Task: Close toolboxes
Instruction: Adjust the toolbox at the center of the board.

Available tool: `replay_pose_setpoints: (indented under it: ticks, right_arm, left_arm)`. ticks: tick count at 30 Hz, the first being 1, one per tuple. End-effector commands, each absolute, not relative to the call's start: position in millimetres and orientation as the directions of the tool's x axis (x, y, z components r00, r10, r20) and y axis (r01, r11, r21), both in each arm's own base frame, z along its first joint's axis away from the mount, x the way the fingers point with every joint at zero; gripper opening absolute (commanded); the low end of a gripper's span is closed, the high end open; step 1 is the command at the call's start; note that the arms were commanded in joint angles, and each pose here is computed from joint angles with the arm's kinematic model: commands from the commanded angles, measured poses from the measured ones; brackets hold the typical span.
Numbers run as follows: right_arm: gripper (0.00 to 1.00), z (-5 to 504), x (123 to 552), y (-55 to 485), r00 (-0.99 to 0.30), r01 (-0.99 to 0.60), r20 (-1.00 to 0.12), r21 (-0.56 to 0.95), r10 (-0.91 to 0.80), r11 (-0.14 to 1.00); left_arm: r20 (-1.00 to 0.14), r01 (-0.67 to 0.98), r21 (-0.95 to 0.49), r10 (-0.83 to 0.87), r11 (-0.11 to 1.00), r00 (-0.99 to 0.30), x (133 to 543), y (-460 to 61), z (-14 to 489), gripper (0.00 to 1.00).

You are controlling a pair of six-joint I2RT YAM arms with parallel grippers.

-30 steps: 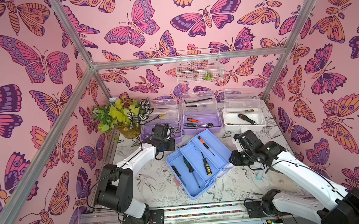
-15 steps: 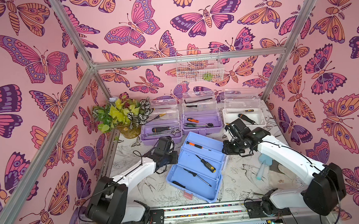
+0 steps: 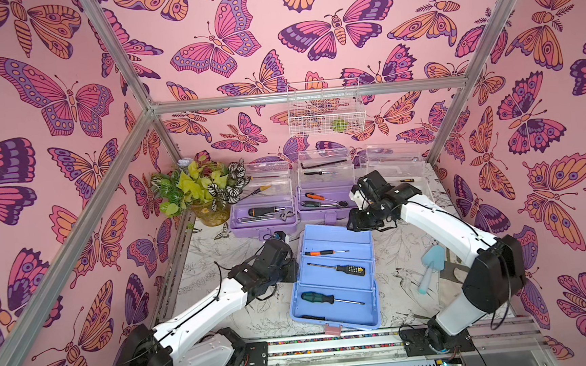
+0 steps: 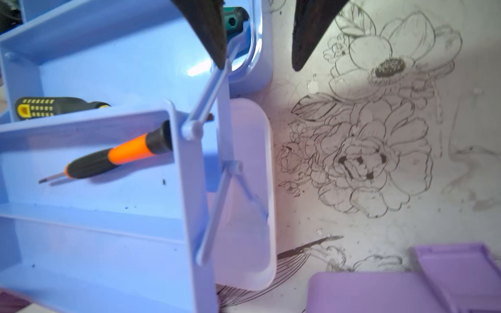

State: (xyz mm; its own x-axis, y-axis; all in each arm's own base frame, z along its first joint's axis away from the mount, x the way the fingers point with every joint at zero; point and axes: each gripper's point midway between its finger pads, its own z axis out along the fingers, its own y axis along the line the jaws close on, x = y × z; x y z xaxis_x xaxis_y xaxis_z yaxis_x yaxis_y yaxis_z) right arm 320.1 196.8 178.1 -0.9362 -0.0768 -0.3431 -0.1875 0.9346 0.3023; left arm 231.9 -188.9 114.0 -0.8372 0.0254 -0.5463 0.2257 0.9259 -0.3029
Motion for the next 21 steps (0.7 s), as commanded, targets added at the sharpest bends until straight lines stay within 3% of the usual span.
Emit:
replay_pose_setpoints:
  ticks: [1,7,12,16,21]
  right_arm:
    - [0.45,201.1,284.5,149.6,-0.925,-0.113,-0.38,0.203,-0.028,0.973]
    - [0.45,165.4,224.7,131.6,-0.951,-0.074,-0.309,0.239,0.003,0.968]
    - [0.45,164.5,241.5,142.8,-0.935,-0.069,-0.352,0.287,0.038,0.955]
    - [0.43,152.0,267.4,155.7,-0.946,-0.062,-0.323,0.273,0.031,0.96]
    - [0.3,136.8,278.2,174.8,-0.965,-0.088,-0.261,0.271,-0.015,0.958]
  left_arm:
    - [-0.563,0.228,-0.221,0.067,0.948,-0.823,232.9,-175.4,128.2,0.51]
    - [-0.61,0.32,-0.234,0.118,0.918,-0.783,266.0,-192.8,169.3,0.66]
    - [-0.644,0.361,-0.264,0.115,0.895,-0.757,295.5,-210.1,197.9,0.7]
    - [-0.665,0.348,-0.239,0.108,0.907,-0.739,303.3,-203.7,206.4,0.71]
    - [-0.669,0.314,-0.234,0.082,0.92,-0.739,298.3,-183.5,209.6,0.71]
